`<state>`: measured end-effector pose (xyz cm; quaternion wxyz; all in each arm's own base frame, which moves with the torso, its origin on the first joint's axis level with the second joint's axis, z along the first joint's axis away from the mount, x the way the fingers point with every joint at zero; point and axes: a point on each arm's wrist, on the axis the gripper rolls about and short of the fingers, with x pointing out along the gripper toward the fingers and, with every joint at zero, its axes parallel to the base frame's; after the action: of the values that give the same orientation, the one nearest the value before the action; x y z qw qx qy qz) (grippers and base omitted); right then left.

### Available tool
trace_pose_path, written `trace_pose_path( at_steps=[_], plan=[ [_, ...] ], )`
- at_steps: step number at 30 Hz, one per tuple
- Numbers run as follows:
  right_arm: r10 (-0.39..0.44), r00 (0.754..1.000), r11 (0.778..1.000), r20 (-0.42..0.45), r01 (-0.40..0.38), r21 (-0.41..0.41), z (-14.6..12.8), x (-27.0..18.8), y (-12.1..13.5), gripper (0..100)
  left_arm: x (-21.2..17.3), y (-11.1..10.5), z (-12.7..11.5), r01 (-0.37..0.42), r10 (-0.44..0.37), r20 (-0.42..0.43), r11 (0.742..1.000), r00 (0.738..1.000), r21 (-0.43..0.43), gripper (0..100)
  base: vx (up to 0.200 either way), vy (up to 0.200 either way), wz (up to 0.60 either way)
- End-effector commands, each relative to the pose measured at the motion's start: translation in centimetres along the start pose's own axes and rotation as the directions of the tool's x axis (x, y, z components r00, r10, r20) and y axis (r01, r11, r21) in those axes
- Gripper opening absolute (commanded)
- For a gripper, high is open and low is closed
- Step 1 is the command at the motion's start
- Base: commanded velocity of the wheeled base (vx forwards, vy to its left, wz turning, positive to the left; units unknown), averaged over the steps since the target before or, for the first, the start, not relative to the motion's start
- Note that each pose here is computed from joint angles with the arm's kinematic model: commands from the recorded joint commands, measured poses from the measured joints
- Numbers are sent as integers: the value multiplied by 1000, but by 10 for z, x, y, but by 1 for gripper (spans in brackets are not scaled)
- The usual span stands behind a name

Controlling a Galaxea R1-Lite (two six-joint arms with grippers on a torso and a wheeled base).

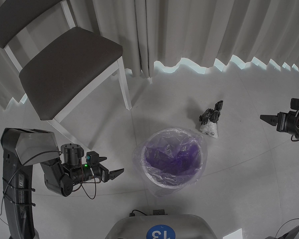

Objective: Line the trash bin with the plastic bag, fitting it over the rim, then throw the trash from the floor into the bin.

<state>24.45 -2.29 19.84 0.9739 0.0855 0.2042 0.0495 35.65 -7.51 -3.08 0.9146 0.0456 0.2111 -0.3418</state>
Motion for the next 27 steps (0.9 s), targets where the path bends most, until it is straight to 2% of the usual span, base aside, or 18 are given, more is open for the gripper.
trace_pose_path(
  at_steps=[1,3,5,14,27],
  plan=[
    [4,1000,1000,23,-4,-7,3,-9,3,100,6,3,-25,44,-44,-43,999,998,5,100,0,0,0],
    [4,1000,1000,21,-4,-9,4,-11,3,100,9,0,-26,107,-106,-30,993,994,56,100,0,0,0],
    [4,1000,1000,21,-4,-11,4,-11,3,100,12,0,-25,129,-128,-20,989,992,78,100,0,0,0],
    [6,1000,1000,27,-6,-14,4,-14,4,100,34,-13,-7,193,-199,32,970,979,150,100,0,0,0],
    [5,1000,1000,29,-4,-21,4,-15,4,100,60,-24,-2,255,-273,61,945,960,207,100,0,0,0]
  ],
)
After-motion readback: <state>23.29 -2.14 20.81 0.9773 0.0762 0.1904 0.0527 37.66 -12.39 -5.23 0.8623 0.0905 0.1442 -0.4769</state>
